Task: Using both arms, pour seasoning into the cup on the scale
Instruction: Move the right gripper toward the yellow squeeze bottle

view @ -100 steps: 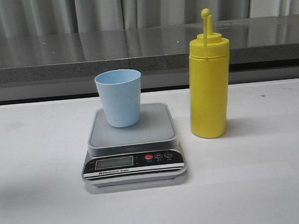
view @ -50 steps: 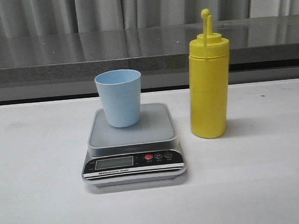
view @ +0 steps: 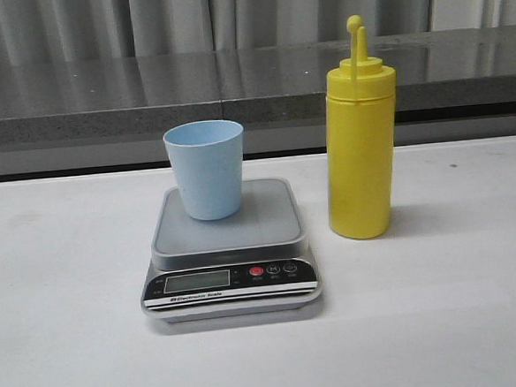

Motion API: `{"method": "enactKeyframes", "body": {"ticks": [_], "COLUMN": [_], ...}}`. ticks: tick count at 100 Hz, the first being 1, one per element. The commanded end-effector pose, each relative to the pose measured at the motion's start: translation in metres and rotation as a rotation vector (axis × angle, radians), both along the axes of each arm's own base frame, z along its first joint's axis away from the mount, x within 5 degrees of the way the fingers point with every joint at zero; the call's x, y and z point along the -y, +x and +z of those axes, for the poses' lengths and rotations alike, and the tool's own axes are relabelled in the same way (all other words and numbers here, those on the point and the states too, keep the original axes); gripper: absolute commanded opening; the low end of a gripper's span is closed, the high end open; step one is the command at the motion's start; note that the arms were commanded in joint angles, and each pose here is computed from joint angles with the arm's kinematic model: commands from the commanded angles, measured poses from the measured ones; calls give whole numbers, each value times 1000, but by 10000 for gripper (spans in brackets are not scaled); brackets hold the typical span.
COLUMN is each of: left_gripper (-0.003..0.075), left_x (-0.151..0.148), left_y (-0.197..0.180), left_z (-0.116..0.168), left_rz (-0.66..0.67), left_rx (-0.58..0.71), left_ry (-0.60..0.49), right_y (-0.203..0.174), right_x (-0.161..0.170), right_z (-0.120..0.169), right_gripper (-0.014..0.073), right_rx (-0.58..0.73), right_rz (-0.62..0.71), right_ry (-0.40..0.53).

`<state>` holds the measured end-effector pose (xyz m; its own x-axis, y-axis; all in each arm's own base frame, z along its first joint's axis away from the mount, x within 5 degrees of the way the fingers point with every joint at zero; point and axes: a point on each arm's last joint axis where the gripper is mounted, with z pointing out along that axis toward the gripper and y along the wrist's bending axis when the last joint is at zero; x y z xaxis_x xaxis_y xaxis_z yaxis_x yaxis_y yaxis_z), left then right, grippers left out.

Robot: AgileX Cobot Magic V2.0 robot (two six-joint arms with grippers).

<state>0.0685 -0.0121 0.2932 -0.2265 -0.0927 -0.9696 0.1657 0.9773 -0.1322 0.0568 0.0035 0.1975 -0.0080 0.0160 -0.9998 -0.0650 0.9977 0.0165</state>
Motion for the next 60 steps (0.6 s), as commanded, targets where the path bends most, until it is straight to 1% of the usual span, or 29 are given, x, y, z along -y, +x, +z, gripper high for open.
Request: {"method": "enactKeyframes", "body": {"ticks": [1,10,29,60], "left_gripper": [357,251,-18,-20], "left_x": [0,0,0,0], "left_y": [-3,-3,-2,-2], "left_z": [7,1,-3,-2], "left_rz": [-10,-10,-10,-9], "left_rx": [95,84,78,84], "left_ry": [-25,-22,-14,-6], "right_y": [-3,-3,-3,-3], "right_x": [0,0,0,0], "right_z": [16,16,16,16], "right_gripper": [-69,-69,-69,-69], "right_rx": [125,125,125,125], "right_rz": [-2,-2,-2,-2], "right_ry": [2,2,2,2]}}
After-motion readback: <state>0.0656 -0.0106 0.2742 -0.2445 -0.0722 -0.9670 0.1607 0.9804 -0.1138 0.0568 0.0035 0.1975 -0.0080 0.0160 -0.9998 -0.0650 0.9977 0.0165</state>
